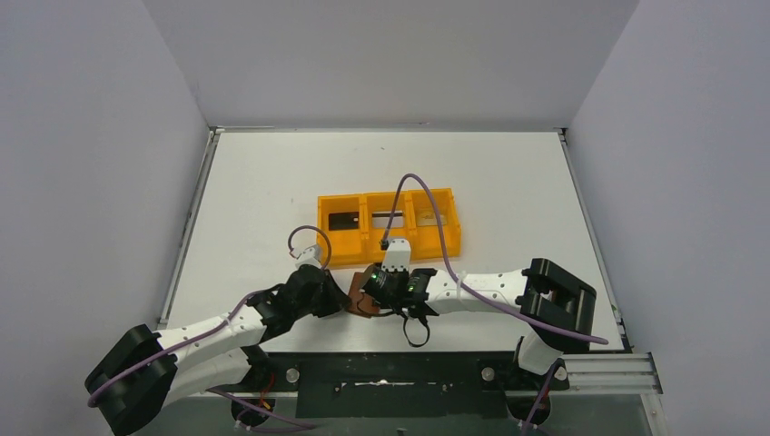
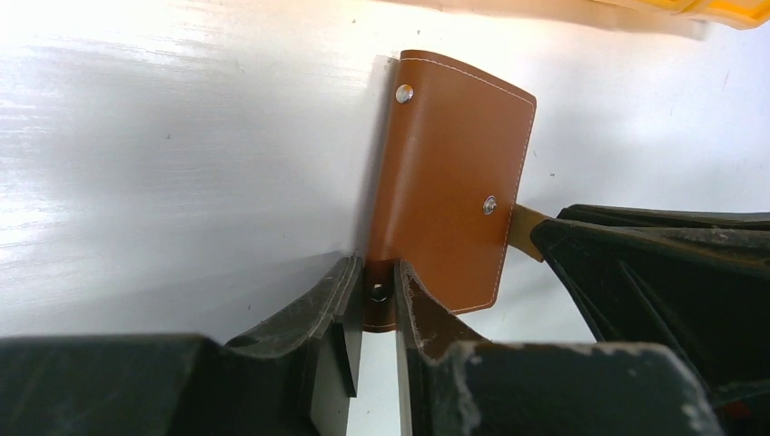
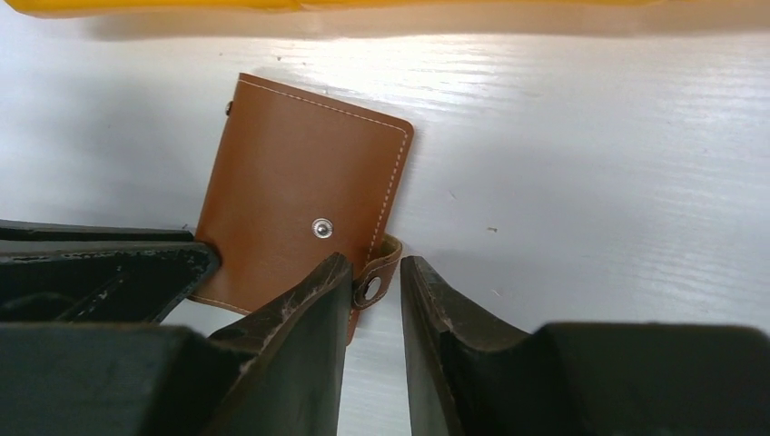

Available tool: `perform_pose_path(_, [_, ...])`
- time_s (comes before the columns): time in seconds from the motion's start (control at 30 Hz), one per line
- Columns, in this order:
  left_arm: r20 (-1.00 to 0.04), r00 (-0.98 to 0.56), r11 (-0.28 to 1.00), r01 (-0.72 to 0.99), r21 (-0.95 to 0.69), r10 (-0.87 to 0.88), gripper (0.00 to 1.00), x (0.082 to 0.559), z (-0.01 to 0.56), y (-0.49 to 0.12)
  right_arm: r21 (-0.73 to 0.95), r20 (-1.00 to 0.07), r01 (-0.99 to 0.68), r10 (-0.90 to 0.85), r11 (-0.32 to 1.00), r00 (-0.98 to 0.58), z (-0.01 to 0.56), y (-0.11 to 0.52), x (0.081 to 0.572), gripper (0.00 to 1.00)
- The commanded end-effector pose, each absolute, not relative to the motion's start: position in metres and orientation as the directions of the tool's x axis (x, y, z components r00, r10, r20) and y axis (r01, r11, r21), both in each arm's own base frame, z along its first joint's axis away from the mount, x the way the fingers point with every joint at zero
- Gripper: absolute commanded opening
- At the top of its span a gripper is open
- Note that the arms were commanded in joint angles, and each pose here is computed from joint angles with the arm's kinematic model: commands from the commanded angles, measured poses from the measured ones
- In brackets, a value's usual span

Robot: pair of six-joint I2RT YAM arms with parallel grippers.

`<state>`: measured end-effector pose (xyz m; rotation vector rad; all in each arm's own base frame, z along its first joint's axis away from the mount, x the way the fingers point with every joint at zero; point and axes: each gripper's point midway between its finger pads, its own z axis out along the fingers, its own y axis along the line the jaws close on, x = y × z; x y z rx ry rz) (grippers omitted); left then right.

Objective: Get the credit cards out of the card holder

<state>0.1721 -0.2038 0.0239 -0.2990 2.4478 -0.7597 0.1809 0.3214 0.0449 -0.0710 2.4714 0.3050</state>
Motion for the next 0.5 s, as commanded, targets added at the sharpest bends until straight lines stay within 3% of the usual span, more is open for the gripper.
perform_pose_path(0.0, [-0.456, -0.815, 0.820, -0.040, -0.571, -0.357, 0.00, 0.173, 0.025, -0.203, 0.183, -0.619, -0.057, 0.070, 0.981, -0.782, 0.055, 0.312, 0.186, 0.27])
perform_pose_path(0.3, [-0.456, -0.816, 0.821, -0.040, -0.570, -0.356, 0.00, 0.173, 0.026, -0.203, 0.248, -0.572, -0.033, 0.119, 0.968, -0.811, 0.043, 0.311, 0.177, 0.31])
perform_pose_path(0.47, [-0.454, -0.819, 0.819, -0.033, -0.573, -0.351, 0.00, 0.173, 0.026, -0.204, 0.341, -0.557, -0.035, 0.172, 0.939, -0.813, 0.043, 0.320, 0.184, 0.27])
